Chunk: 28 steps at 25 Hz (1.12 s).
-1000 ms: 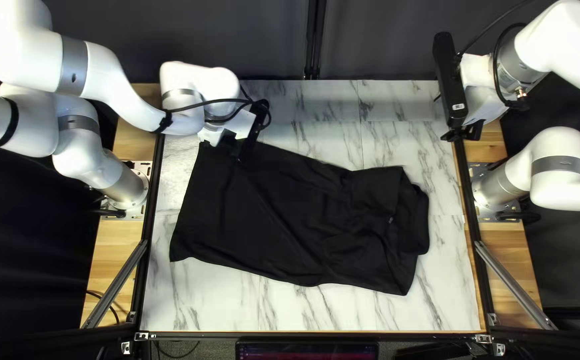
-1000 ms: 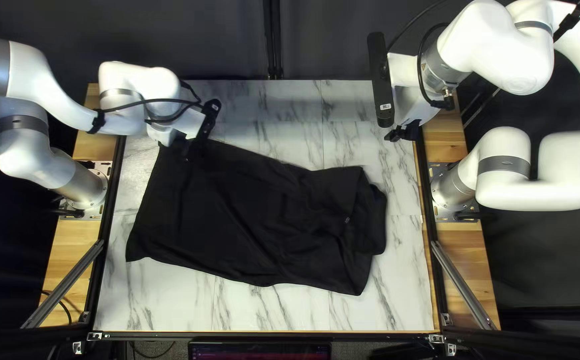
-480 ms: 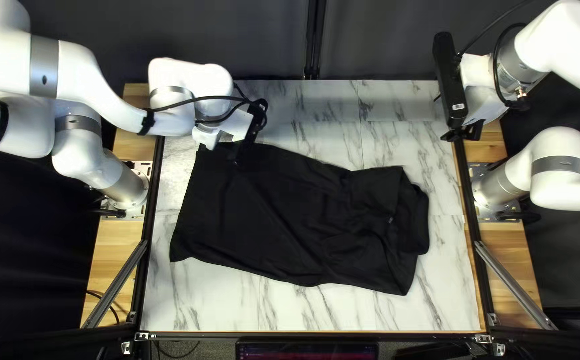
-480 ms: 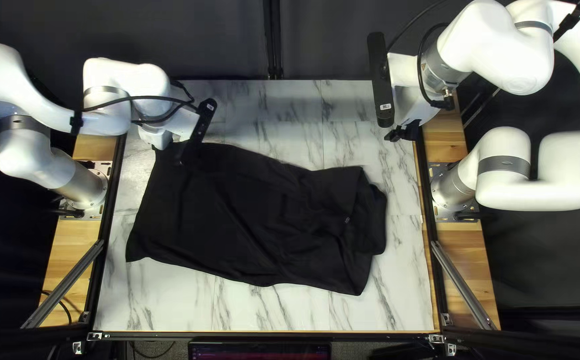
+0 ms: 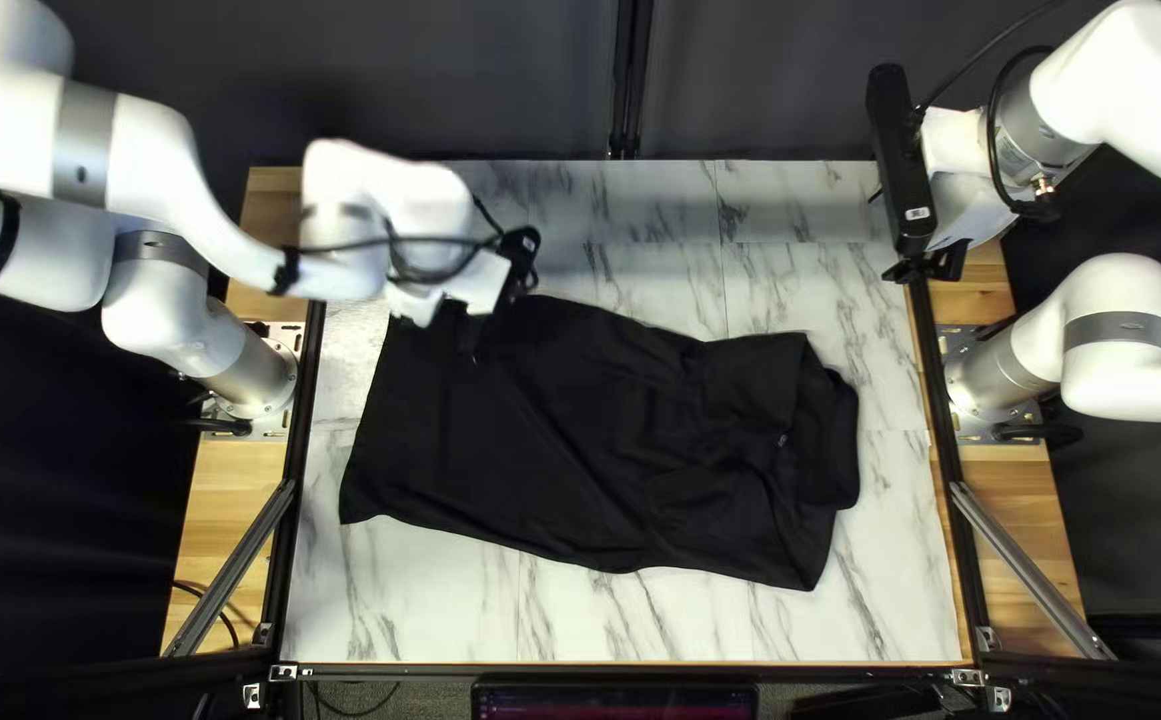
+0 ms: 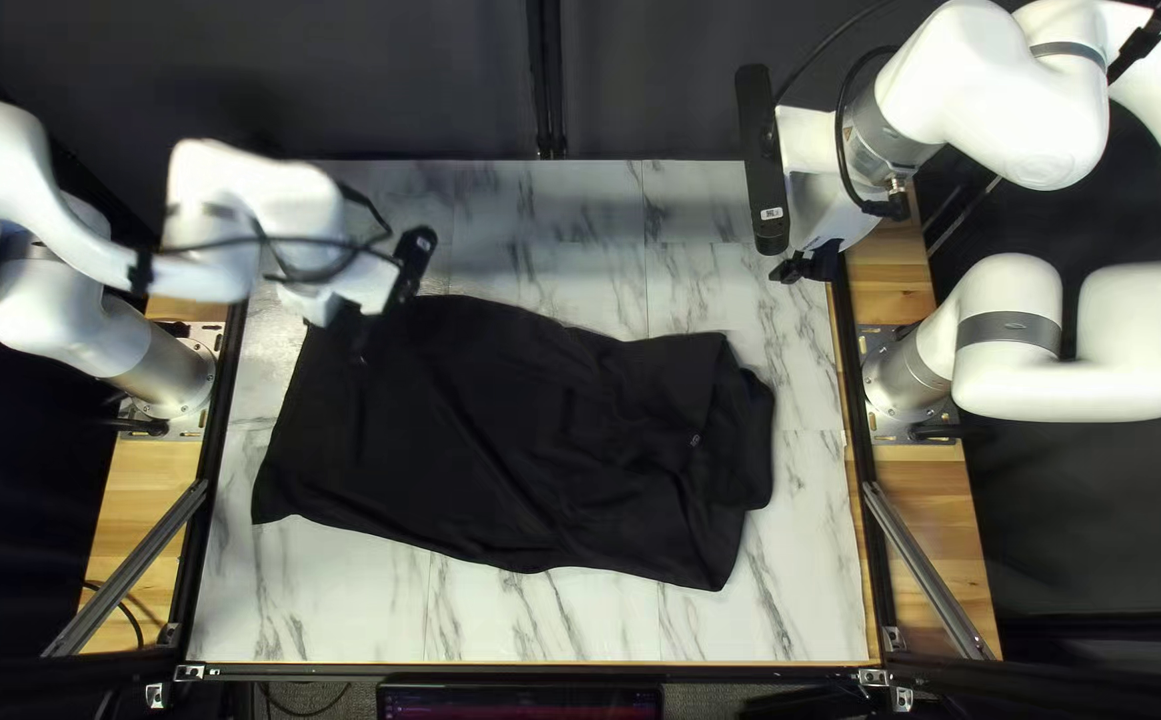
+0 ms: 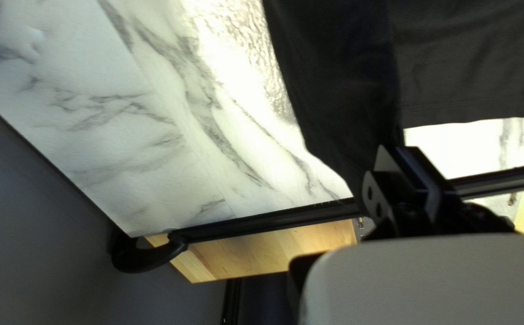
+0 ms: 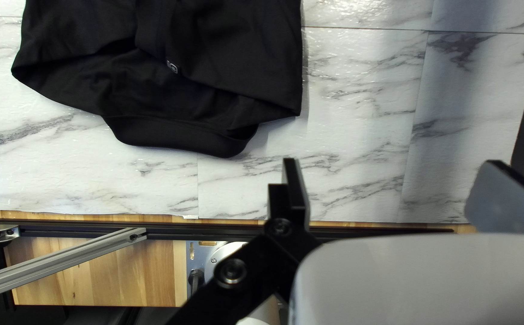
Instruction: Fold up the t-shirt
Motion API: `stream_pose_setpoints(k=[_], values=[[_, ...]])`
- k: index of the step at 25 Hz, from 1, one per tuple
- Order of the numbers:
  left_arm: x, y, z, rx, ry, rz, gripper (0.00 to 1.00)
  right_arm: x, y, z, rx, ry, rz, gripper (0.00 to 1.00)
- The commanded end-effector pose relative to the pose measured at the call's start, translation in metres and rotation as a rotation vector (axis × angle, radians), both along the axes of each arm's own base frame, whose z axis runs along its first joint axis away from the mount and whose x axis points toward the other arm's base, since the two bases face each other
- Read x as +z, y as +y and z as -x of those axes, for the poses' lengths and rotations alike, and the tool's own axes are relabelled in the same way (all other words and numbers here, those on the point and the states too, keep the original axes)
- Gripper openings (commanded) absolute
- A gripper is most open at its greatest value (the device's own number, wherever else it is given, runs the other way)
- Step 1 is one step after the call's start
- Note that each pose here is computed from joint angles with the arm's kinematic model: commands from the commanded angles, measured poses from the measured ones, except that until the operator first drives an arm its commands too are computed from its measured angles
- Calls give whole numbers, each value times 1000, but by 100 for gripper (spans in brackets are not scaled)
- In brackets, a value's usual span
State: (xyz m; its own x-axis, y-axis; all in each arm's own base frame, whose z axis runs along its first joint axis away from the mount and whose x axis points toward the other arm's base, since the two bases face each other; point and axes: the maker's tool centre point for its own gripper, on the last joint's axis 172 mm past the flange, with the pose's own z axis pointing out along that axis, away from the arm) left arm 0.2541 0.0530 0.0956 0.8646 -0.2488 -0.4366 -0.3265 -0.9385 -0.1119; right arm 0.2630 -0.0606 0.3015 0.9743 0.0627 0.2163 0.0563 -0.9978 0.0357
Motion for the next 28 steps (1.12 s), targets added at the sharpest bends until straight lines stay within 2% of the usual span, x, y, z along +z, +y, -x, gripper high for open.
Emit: stream_pose_setpoints(k=[1, 6, 19, 20, 22, 23, 26, 28], values=[[-7, 2, 9, 0, 46, -35, 0, 0, 0, 0, 0, 0, 0, 100], [-22, 11, 16, -3, 71, -23, 0, 0, 0, 0, 0, 0, 0, 100], [-51, 12, 26, -6, 76, 42, 0, 0, 0, 0, 0, 0, 0, 100], [-51, 11, 27, -7, 76, 46, 4, 0, 0, 0, 0, 0, 0, 100], [-48, 8, 26, -6, 72, 53, 92, 0, 0, 0, 0, 0, 0, 100], [-47, 8, 25, -5, 71, 55, 100, 0, 0, 0, 0, 0, 0, 100], [-25, 0, 19, 3, 56, 72, 100, 0, 0, 0, 0, 0, 0, 100], [-25, 0, 19, 3, 56, 72, 100, 0, 0, 0, 0, 0, 0, 100]])
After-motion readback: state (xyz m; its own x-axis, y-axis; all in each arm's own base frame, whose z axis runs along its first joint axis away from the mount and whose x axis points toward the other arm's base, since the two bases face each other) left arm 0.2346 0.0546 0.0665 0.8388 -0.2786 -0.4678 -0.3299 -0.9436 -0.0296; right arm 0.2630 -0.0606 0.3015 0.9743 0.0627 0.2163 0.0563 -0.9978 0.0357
